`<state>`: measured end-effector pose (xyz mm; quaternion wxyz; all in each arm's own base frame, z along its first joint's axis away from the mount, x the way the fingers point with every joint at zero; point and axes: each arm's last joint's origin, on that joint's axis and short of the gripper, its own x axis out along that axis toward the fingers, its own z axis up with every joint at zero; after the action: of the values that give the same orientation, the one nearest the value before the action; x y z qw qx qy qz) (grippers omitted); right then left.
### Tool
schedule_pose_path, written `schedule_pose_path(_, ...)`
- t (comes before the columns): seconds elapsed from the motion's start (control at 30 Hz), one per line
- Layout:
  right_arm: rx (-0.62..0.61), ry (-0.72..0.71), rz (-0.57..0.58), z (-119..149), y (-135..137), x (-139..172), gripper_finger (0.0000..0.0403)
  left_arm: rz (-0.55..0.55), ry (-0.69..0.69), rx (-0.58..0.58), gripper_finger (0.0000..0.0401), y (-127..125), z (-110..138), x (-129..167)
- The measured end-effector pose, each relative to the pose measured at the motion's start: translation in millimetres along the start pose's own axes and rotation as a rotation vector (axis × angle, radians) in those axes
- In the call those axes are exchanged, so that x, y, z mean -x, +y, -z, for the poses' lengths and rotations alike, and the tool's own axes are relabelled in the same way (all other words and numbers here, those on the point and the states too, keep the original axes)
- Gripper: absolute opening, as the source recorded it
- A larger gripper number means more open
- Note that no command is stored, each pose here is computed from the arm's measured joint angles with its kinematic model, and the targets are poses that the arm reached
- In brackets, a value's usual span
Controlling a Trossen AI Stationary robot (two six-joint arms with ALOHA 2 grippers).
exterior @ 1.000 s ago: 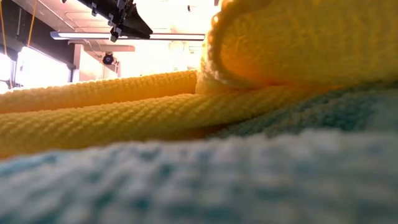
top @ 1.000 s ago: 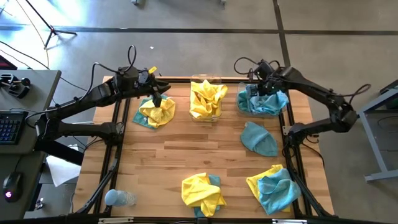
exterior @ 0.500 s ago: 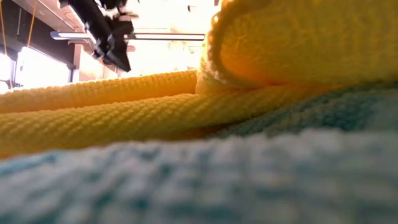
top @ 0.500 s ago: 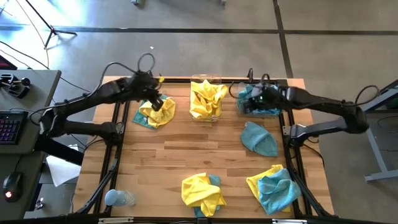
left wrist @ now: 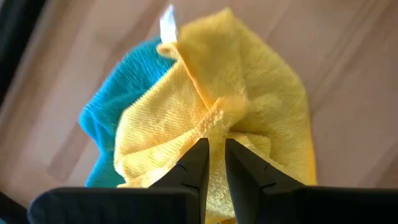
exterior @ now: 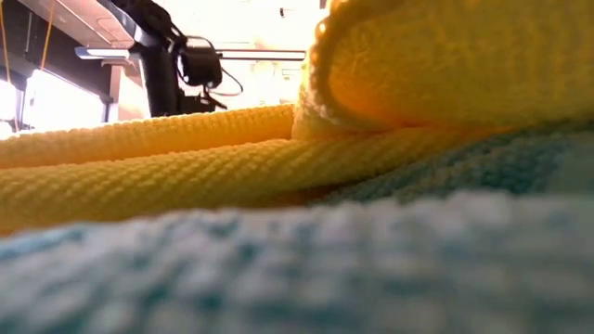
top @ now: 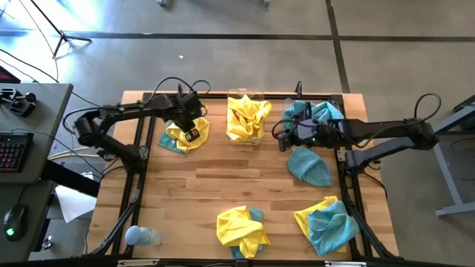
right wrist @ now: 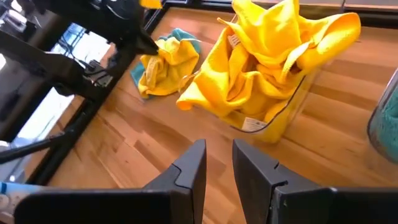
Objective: Sort microfiber towel by color & place in baskets
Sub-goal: Put the yellow towel into the left transparent bin
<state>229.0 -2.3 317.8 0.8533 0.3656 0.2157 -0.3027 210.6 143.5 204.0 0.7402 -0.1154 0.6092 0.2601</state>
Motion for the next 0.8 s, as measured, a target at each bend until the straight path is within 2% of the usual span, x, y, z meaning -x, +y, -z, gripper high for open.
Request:
schedule_pose_path(0.23,-0.026,-0.044,-0.002,14.0,9.7,8.4,0.0071,0.004,0.124,0.023,0.0037,-0.3,-3.2,-31.7)
schedule_pose_path(0.33,-0.019,-0.076,0.007,17.5,11.9,11.1,0.0071,0.009,0.171,-0.009,0.0036,-1.6,-3.5,-43.9)
schedule_pose_path(0.47,-0.026,-0.104,0.016,19.2,13.0,12.7,0.0071,0.044,0.214,-0.017,0.0006,-3.7,-1.6,-49.8)
schedule_pose_path(0.6,-0.002,-0.104,0.019,19.3,12.9,12.7,0.0071,0.050,0.193,-0.021,0.0001,-5.4,-1.5,-31.9)
schedule_pose_path(0.8,0.098,-0.120,0.067,20.2,10.4,11.6,0.0071,0.034,-0.014,0.012,0.0000,-6.0,-7.0,34.3)
